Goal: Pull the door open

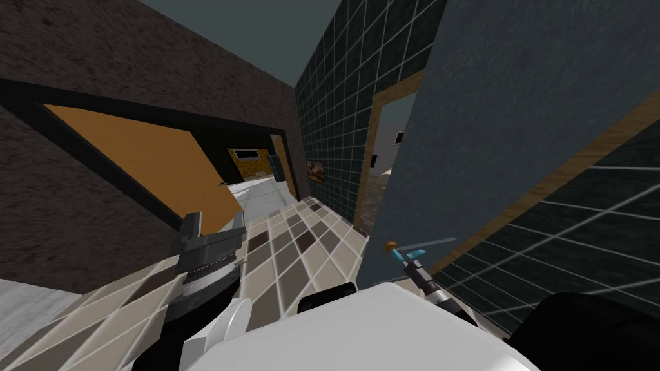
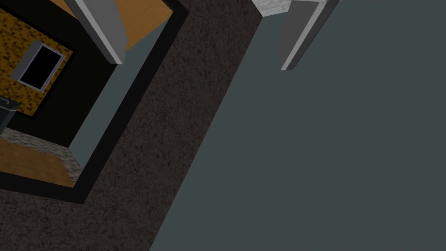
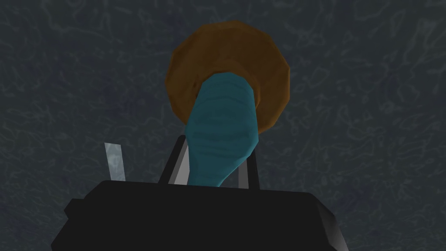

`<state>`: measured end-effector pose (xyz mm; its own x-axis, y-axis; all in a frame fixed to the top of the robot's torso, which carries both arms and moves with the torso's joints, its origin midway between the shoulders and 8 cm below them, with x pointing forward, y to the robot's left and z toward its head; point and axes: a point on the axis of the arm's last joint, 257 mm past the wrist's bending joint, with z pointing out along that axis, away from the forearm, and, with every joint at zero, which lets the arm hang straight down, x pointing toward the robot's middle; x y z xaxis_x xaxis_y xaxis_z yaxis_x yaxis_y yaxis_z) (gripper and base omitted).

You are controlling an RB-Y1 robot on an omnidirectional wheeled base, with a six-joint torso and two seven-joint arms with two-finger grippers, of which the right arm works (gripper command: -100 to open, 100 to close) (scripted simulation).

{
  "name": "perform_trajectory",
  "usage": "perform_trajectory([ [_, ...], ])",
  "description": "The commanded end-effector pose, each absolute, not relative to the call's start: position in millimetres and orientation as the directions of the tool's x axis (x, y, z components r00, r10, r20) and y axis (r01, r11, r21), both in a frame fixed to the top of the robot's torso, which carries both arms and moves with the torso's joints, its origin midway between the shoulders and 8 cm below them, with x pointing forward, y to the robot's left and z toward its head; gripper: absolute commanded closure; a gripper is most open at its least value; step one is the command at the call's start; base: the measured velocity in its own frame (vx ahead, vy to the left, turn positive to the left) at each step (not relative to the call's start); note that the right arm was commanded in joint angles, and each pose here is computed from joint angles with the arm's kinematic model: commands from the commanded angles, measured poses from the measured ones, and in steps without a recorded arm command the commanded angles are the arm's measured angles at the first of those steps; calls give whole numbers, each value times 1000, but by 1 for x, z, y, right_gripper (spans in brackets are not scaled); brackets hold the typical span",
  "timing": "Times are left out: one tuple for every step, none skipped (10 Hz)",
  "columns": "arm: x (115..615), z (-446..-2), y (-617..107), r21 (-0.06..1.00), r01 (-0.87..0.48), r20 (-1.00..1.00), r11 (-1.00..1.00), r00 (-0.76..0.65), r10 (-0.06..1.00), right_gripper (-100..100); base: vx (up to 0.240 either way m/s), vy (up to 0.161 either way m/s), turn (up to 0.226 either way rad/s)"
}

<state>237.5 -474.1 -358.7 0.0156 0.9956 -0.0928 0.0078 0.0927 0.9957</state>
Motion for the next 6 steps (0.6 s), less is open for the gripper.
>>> perform_trajectory([
  [234, -357, -477, 995, 3, -98, 98, 11, 995, 100, -193, -26, 156],
  [233, -356, -478, 995, 2, -99, 99, 7, 995, 100, -209, -37, 153],
  [232, -356, -478, 995, 2, -100, 100, 3, 995, 100, -207, -55, 156],
  [231, -356, -479, 995, 1, -100, 100, -1, 995, 100, -218, -52, 135],
  [230, -355, -479, 995, 0, -101, 101, -4, 995, 100, -226, -51, 122],
  [228, -355, -479, 995, -1, -101, 101, -7, 995, 100, -211, -32, 130],
])
